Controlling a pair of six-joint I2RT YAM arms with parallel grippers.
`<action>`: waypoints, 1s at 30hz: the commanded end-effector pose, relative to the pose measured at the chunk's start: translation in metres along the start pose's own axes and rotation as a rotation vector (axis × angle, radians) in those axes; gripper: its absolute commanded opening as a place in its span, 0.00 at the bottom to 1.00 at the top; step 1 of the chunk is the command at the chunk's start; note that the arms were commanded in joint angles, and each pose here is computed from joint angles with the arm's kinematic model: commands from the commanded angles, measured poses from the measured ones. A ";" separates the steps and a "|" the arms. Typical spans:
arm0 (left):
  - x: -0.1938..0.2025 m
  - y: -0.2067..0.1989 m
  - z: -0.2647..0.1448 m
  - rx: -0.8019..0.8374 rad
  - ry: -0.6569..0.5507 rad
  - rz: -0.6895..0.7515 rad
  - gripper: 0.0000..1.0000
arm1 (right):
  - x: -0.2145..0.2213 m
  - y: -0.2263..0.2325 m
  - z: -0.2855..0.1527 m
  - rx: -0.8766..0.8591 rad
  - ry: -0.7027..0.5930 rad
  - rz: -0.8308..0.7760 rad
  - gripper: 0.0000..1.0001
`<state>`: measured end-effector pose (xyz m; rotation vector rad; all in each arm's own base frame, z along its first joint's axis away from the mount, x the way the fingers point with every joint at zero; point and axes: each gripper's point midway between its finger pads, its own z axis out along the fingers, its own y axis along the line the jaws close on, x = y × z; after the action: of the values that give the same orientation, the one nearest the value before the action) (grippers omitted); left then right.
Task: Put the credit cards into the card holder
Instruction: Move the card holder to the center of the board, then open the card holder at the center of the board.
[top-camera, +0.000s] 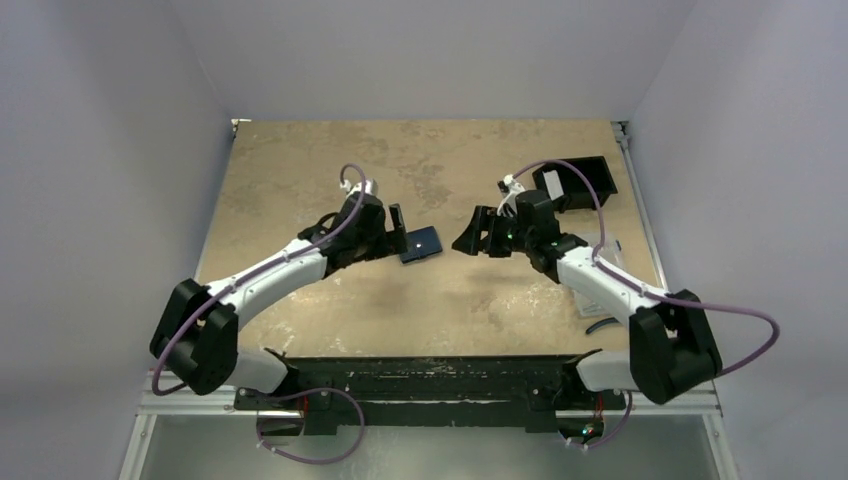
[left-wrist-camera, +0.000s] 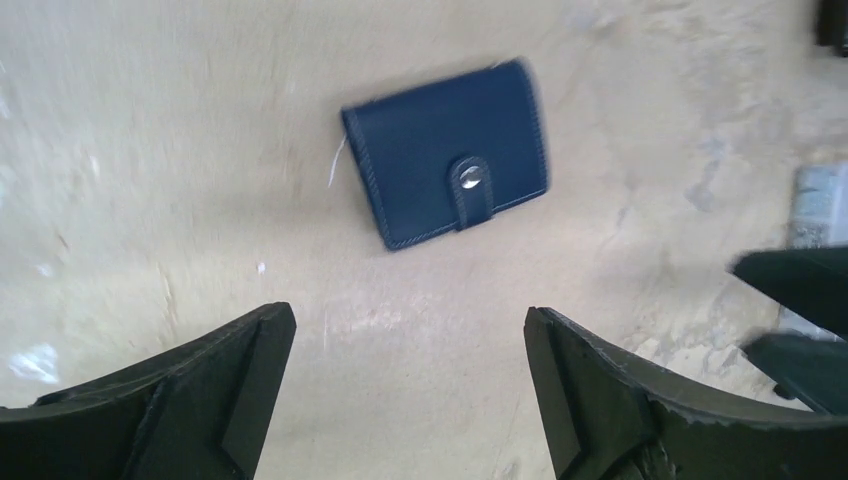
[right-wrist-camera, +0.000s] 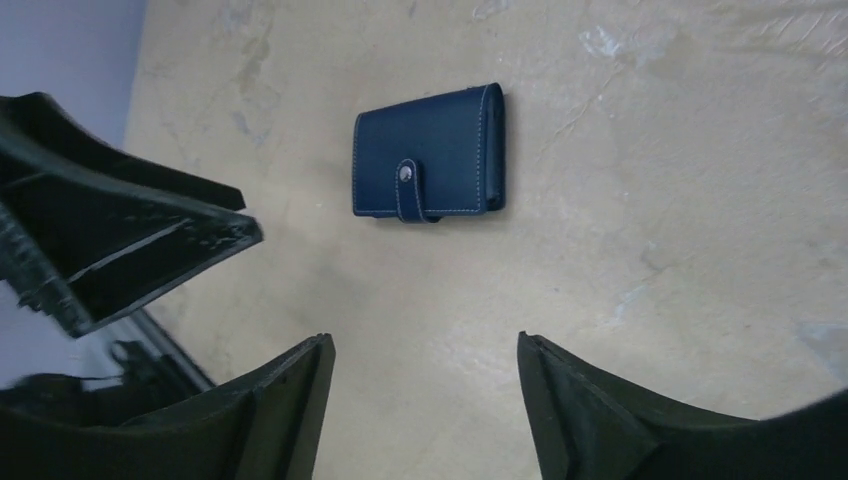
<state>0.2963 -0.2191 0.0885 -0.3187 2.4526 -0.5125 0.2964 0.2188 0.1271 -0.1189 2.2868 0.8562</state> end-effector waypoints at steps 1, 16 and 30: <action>-0.068 -0.024 -0.031 0.049 -0.141 0.363 0.91 | -0.003 0.017 0.015 -0.165 0.047 0.212 0.65; -0.037 -0.008 0.097 0.019 0.239 0.479 0.56 | 0.023 0.016 0.089 -0.123 0.073 0.546 0.40; 0.045 -0.014 0.046 0.270 0.412 0.243 0.38 | -0.019 -0.027 0.129 0.081 0.086 0.215 0.32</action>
<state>0.3295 -0.2474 0.0293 0.1921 2.6473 -0.6743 0.3637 0.2934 0.0359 0.3655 2.4906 1.1293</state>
